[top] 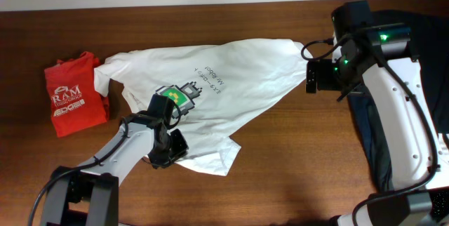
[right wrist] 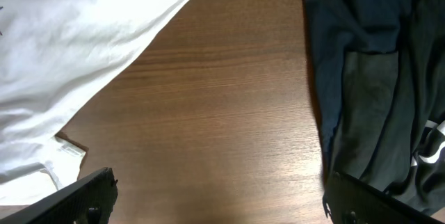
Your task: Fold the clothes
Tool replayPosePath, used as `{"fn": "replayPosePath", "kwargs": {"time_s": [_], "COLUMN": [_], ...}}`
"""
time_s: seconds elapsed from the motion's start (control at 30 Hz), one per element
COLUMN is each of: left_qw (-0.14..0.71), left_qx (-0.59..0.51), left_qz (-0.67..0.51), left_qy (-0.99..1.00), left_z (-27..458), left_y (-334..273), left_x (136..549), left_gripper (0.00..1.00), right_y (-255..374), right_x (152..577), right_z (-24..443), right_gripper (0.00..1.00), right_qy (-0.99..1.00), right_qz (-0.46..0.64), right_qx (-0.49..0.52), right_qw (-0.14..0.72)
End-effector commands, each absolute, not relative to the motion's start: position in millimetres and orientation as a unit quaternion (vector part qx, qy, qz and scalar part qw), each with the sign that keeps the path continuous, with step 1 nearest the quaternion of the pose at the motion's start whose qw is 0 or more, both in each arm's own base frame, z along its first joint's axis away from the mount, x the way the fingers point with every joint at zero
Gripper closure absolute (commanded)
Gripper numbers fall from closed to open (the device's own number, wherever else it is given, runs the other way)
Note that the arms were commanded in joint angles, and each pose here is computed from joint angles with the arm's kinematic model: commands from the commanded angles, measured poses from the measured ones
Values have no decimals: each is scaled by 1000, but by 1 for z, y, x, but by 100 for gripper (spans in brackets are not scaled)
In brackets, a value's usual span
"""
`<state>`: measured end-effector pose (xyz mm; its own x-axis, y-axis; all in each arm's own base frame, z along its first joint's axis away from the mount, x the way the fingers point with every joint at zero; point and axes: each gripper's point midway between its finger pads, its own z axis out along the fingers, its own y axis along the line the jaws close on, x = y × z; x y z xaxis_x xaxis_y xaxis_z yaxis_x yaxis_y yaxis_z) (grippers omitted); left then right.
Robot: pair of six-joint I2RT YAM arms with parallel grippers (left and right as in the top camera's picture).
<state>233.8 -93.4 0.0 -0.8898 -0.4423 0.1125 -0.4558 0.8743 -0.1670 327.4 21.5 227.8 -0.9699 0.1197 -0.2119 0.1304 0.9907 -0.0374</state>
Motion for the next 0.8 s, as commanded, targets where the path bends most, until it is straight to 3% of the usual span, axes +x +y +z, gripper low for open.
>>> {"fn": "replayPosePath", "kwargs": {"time_s": [0.0, 0.17, 0.37, 0.53, 0.77], "left_qw": [43, 77, 9, 7, 7], "left_qx": [230, 177, 313, 316, 311], "left_qz": [88, 83, 54, 76, 76], "left_qy": [-968, -978, -948, -946, -947], "left_z": [0, 11, 56, 59, 59], "left_y": [-92, -72, 29, 31, 30], "left_x": [227, 209, 235, 234, 234], "left_gripper": [100, 100, 100, 100, 100], "right_y": [18, 18, 34, 57, 42], "right_x": [327, 325, 325, 313, 335], "right_z": [233, 219, 177, 108, 29], "right_gripper": [1, 1, 1, 1, 19], "right_qy": [991, 993, 996, 994, 984], "right_qz": [-32, -36, 4, 68, 42], "right_qx": [65, 64, 72, 90, 140], "right_qw": [114, 88, 47, 7, 100]}}
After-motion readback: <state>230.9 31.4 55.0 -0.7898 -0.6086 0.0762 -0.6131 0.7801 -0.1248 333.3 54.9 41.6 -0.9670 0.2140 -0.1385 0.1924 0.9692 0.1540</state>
